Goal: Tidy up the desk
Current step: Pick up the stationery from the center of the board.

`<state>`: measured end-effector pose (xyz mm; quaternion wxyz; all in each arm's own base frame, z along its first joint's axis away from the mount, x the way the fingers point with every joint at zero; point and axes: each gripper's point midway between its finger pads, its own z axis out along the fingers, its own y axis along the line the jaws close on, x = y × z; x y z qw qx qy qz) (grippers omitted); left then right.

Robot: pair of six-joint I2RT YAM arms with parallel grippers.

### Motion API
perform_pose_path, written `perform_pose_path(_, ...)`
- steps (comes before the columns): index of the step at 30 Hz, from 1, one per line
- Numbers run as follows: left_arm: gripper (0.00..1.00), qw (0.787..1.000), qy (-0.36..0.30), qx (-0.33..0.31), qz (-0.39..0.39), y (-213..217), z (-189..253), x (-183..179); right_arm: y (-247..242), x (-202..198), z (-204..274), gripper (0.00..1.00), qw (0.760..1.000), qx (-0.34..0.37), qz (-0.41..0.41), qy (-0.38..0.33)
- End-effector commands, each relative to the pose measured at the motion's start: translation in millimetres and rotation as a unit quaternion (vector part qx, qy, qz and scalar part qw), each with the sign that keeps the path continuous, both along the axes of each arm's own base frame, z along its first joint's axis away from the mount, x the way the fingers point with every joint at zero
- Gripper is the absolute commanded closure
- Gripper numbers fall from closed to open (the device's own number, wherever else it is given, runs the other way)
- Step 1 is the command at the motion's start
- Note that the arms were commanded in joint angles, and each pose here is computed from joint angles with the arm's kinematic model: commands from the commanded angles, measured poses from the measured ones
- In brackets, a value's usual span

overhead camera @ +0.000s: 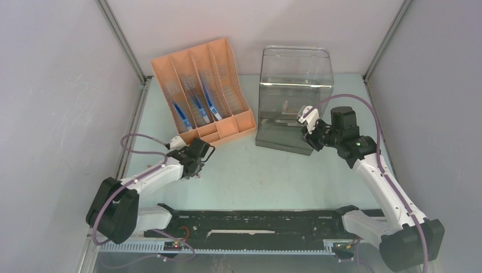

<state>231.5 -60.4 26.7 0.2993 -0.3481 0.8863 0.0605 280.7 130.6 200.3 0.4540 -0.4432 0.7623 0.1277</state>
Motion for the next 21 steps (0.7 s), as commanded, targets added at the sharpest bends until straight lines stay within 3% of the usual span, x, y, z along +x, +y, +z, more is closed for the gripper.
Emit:
perform_pose_path(1, 1.0, 1.0, -0.027, -0.006, 0.003, 2, 12, 2, -1, 4, 10, 0.83, 1.0, -0.001, 0.0, -0.016)
perform_pose_path(11, 1.0, 0.996, -0.073, -0.041, -0.023, -4, 37, 2, 0, 2, 10, 0.83, 1.0, 0.001, 0.007, -0.015)
perform_pose_path(15, 1.0, 0.99, -0.124, -0.061, -0.033, -4, 62, 3, 2, 0, 10, 0.83, 1.0, 0.003, 0.013, -0.013)
perform_pose_path(18, 1.0, 0.975, -0.193, -0.094, -0.059, -11, 88, 8, 5, -2, 11, 0.83, 1.0, 0.005, 0.02, -0.013)
perform_pose_path(21, 1.0, 0.947, -0.267, -0.134, -0.119, -30, 114, 15, 10, -5, 11, 0.83, 0.999, 0.011, 0.031, -0.009)
